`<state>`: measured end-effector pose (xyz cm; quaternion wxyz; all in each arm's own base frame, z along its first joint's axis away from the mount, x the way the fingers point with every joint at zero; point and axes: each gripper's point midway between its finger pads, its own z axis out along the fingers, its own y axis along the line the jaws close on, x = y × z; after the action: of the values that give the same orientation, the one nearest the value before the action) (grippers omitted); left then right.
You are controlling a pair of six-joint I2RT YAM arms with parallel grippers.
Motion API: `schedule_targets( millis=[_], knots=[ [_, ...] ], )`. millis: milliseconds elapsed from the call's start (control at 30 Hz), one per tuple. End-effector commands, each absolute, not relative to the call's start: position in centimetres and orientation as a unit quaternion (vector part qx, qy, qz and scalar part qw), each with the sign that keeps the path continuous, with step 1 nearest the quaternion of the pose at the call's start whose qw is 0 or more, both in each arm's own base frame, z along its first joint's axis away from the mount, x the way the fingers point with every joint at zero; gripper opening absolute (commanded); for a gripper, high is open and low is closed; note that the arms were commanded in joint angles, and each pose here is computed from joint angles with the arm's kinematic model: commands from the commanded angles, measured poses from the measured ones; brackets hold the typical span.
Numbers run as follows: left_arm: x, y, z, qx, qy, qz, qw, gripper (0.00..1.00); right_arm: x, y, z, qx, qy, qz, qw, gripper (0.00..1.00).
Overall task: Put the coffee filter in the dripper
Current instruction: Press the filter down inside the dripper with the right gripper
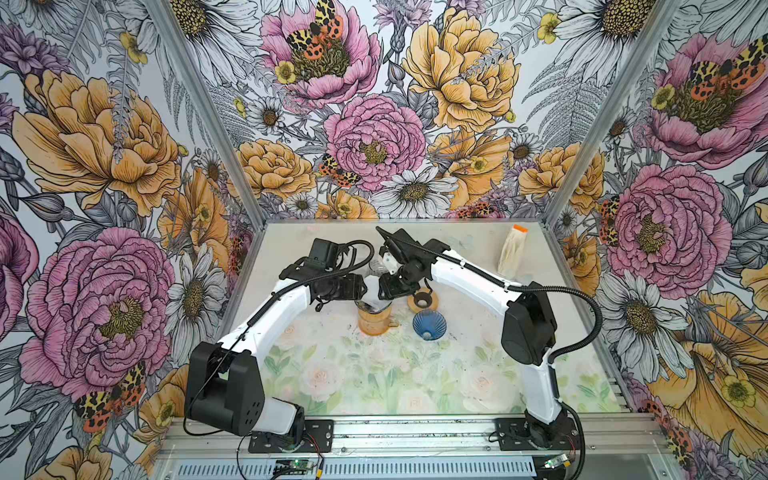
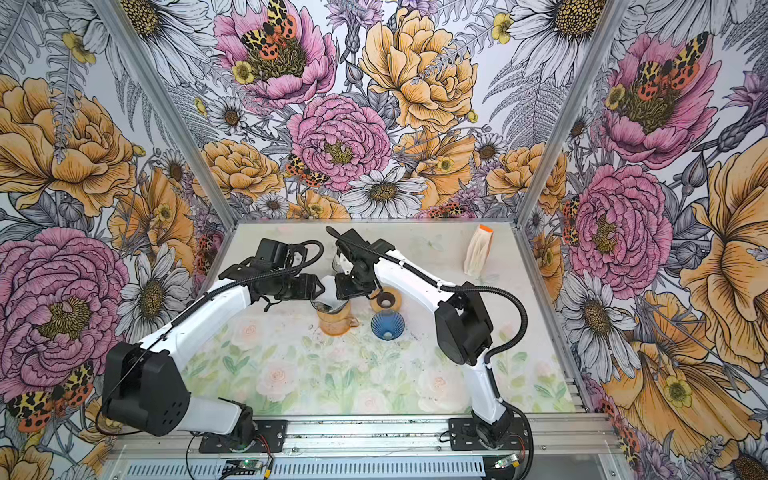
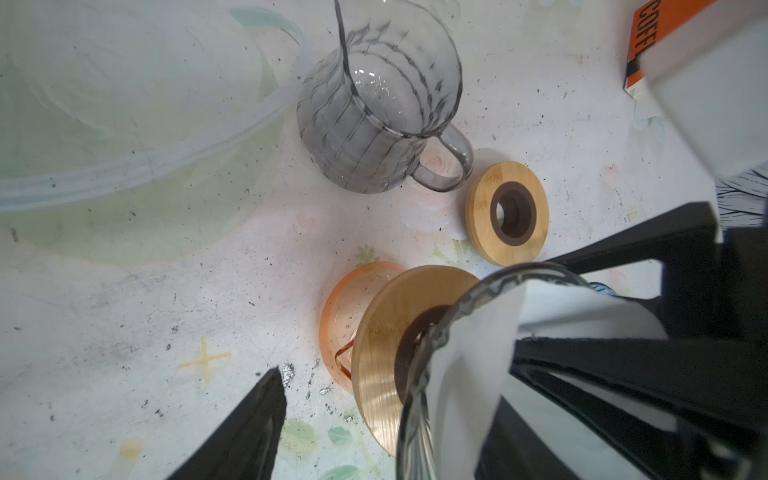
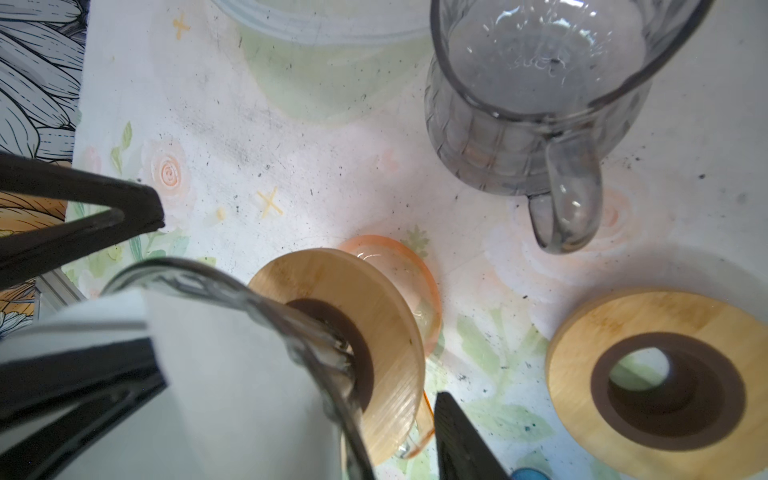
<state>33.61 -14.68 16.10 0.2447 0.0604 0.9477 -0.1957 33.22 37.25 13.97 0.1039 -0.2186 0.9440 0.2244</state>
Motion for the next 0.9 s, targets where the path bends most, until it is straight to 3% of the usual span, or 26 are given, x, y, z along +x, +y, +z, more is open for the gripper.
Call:
schedule_targets(
  millis=[0,300,867],
  knots=[
    [34.0,-14.8,18.6,0.069,0.937,-0.198,0.281,0.69,33.8,37.4,17.8,-0.218,0.933,0.245,0.146,0.48],
    [33.4,-13.9,18.2,0.063,0.938,-0.194,0.281,0.69,33.8,36.0,18.6,-0.212,0.937,0.224,0.166,0.48],
    [32.9,-12.9,15.8,0.052,0.948,-0.180,0.258,0.67,33.9,35.5,15.5,-0.196,0.950,0.198,0.140,0.48]
  ],
)
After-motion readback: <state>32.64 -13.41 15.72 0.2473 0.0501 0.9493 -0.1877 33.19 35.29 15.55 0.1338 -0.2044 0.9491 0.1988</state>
